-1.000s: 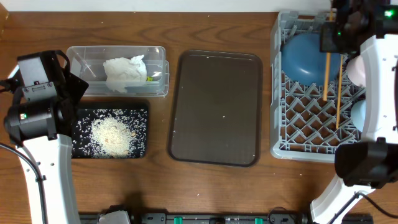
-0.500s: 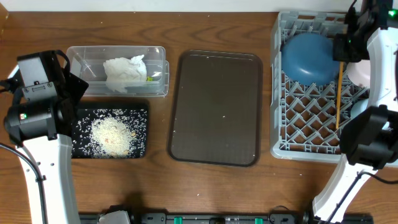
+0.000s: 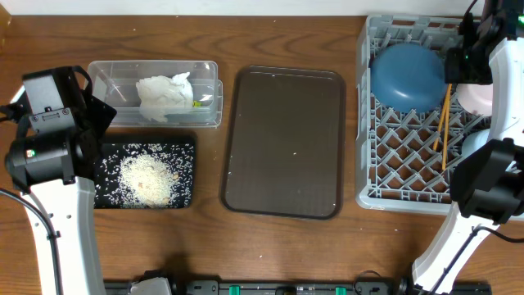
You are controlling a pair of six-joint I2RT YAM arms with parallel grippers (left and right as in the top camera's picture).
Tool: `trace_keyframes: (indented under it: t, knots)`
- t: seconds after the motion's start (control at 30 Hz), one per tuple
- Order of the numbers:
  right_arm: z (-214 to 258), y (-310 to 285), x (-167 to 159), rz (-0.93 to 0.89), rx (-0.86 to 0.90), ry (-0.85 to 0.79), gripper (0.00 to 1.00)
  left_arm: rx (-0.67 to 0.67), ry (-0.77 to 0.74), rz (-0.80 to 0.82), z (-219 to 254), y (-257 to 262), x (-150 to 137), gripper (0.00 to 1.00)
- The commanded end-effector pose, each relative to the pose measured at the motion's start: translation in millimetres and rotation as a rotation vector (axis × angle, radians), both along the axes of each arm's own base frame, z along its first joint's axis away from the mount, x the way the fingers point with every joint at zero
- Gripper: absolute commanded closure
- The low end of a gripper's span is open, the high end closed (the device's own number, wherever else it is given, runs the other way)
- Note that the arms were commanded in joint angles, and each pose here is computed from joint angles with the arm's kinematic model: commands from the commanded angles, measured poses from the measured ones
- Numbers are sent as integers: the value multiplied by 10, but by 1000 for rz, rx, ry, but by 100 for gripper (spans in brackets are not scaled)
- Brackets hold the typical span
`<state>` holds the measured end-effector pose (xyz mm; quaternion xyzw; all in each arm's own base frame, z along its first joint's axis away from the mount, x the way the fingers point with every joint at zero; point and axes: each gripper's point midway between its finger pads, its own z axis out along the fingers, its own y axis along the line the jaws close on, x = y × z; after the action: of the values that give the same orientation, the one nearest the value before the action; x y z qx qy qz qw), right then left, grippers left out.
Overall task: Sort waste into correct bins and load items into the dishwasher rack
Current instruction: 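Insert the second chopstick upright into the rack next to the first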
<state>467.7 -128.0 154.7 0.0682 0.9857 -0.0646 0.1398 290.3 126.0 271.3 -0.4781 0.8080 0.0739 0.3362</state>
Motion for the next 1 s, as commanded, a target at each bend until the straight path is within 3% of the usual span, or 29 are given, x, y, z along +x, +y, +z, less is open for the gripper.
trace_keyframes:
  t: [0.0,0.13,0.4,0.63,0.97]
  knots:
    - [-9,-18,-57,-64,16,12,51,8,8,27,-18,47,-23,10]
    - [-15,92,-154,-107,76,40,60,8,7,27,-18,46,-22,10]
    - [127,559,-408,-134,269,101,65,8,8,27,-18,47,-23,10]
    - [342,943,-701,-141,285,169,75,8,7,27,-18,47,-22,10]
    - [853,1499,-1050,-35,215,119,76,8,7,27,-17,45,-23,10]
